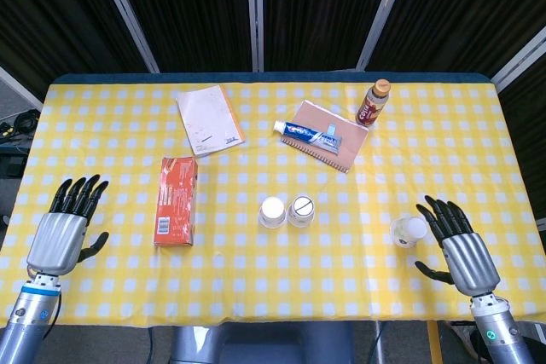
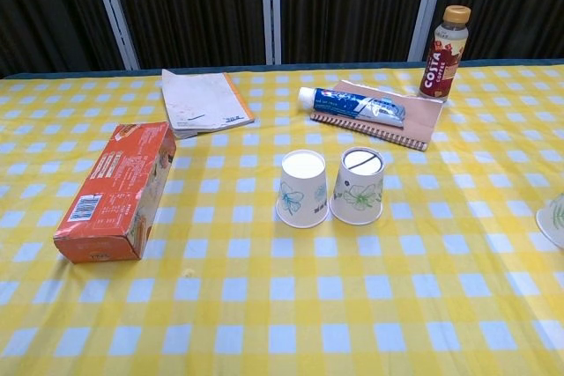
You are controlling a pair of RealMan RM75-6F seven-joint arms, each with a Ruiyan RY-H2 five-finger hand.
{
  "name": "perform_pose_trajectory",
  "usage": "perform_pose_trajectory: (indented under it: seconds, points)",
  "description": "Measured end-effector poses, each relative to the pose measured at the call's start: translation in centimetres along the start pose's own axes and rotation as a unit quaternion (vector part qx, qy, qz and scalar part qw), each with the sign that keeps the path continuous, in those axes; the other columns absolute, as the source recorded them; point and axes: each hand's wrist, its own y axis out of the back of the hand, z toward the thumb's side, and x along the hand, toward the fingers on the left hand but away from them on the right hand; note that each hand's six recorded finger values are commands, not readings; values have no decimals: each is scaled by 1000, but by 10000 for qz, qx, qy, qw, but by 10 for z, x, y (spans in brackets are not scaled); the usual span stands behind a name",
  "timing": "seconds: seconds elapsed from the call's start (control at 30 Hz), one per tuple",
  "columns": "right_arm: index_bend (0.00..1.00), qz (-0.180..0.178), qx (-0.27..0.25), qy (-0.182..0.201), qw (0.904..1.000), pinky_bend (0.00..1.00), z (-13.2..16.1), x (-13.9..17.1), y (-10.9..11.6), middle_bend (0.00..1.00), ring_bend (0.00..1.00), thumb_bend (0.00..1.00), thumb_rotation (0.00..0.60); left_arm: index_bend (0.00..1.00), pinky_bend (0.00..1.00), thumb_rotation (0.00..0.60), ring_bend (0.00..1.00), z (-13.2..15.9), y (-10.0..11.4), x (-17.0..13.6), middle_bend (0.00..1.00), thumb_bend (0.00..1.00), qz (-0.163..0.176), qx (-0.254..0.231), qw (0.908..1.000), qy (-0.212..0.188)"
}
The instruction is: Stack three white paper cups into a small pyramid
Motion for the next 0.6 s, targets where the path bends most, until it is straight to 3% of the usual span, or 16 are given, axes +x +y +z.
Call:
perform_pose_trajectory:
  seconds: [0.23,0.6]
  points:
    - [100,474,304,-186,9982,0,3,-22,-12,0,0,69,600,0,0,600,0,-21,6,-4,0,305,45,-178,9997,139]
    - [178,898,431,-431,9941,0,-1,-43,-25,0,0,144,600,0,0,600,0,-18,6,-5,0,305,76,-172,9998,-2]
